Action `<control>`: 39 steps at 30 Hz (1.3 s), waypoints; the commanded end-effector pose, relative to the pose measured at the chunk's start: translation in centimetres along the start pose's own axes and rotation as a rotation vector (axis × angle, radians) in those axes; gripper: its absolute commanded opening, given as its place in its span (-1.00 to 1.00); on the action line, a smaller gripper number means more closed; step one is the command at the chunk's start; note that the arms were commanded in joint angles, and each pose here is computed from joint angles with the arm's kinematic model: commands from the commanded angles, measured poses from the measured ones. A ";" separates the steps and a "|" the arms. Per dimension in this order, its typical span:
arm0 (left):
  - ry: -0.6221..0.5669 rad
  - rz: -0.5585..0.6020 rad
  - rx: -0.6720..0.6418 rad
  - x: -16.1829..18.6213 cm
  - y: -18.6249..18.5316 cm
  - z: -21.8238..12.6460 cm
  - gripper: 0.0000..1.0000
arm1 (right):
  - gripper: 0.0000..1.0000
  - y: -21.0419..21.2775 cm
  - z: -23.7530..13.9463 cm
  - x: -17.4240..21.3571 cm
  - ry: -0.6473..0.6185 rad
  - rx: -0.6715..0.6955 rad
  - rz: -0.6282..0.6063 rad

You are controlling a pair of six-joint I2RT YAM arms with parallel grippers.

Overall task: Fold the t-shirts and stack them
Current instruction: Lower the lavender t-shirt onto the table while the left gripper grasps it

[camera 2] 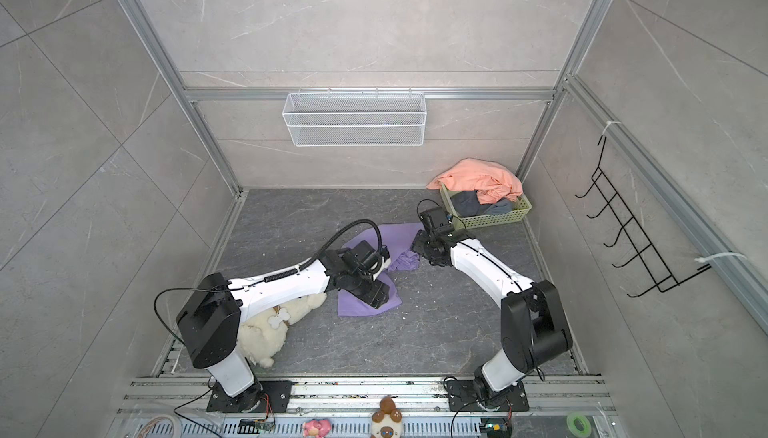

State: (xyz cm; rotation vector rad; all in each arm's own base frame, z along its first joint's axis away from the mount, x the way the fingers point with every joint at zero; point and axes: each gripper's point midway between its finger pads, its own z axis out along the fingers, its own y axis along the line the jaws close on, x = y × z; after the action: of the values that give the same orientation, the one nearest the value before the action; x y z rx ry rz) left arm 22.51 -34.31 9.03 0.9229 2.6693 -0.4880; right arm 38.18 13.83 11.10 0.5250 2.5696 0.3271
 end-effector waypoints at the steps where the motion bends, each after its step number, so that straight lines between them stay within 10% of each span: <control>1: -0.021 0.000 -0.035 -1.2 -1.2 1.3 0.39 | 0.34 -0.4 2.0 0.8 0.038 0.015 -0.049; 12: 0.050 -0.084 -0.220 -1.4 -1.8 6.9 0.27 | 0.33 -2.2 3.7 2.3 0.146 -0.079 -0.035; 19: 0.054 -0.170 -0.316 -0.7 0.0 7.6 -0.26 | 0.31 -2.2 4.3 3.0 0.183 -0.088 -0.071; 24: 0.022 -0.237 -0.396 -0.1 1.6 5.9 -1.00 | 0.30 -2.2 5.1 3.7 0.206 -0.101 -0.066; 39: -0.246 -0.478 -0.178 -3.9 4.3 -4.5 -1.00 | 0.18 0.5 8.1 6.3 0.238 -0.090 -0.135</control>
State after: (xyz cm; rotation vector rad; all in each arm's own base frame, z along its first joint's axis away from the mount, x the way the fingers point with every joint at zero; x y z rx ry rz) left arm 27.27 -31.13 11.79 0.2059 2.6641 -0.3033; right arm 37.66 17.51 2.89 0.3277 2.7497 0.5600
